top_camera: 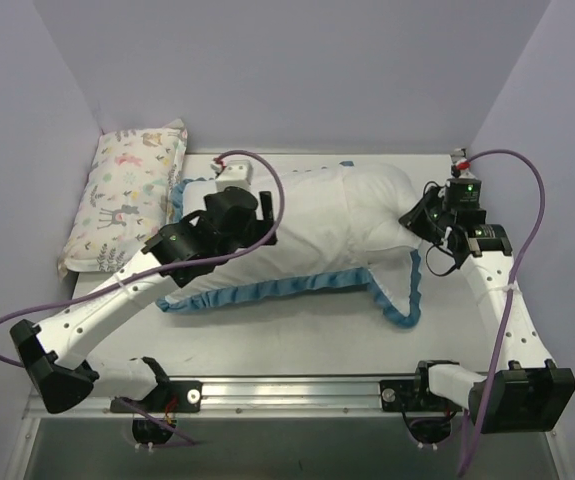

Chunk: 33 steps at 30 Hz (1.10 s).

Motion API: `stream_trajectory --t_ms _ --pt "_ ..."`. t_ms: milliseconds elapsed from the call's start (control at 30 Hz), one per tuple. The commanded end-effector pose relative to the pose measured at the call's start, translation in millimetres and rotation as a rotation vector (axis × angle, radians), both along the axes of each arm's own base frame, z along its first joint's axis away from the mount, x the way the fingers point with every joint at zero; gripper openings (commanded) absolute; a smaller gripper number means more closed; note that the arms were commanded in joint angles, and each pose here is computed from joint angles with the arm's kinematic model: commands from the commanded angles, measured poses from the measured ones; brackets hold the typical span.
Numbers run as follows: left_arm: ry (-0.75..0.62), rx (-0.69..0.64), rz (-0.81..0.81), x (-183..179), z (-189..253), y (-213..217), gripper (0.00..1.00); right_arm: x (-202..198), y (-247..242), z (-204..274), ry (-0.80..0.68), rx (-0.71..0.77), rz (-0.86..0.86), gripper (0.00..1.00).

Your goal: Remove the pillowcase from the pillow

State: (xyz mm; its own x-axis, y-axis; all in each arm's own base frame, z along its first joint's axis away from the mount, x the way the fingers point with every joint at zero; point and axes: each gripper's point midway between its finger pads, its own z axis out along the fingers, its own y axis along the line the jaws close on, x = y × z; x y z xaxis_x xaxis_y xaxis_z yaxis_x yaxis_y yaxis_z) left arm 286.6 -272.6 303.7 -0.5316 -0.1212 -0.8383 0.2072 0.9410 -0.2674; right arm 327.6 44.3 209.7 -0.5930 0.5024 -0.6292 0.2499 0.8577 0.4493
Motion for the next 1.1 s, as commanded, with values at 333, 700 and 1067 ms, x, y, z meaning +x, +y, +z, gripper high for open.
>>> stream_trajectory --t_ms 333,700,1067 --pt "0.016 -0.102 0.107 13.1 -68.2 43.1 0.97 10.9 -0.6 35.4 -0.110 -0.093 0.006 0.00" --pt "0.047 -0.059 0.105 28.2 -77.4 29.5 0.64 1.5 0.3 33.8 -0.110 -0.112 0.018 0.00" --pt "0.070 0.011 0.256 42.7 -70.9 80.3 0.00 -1.3 -10.1 41.1 -0.112 -0.159 -0.012 0.00"
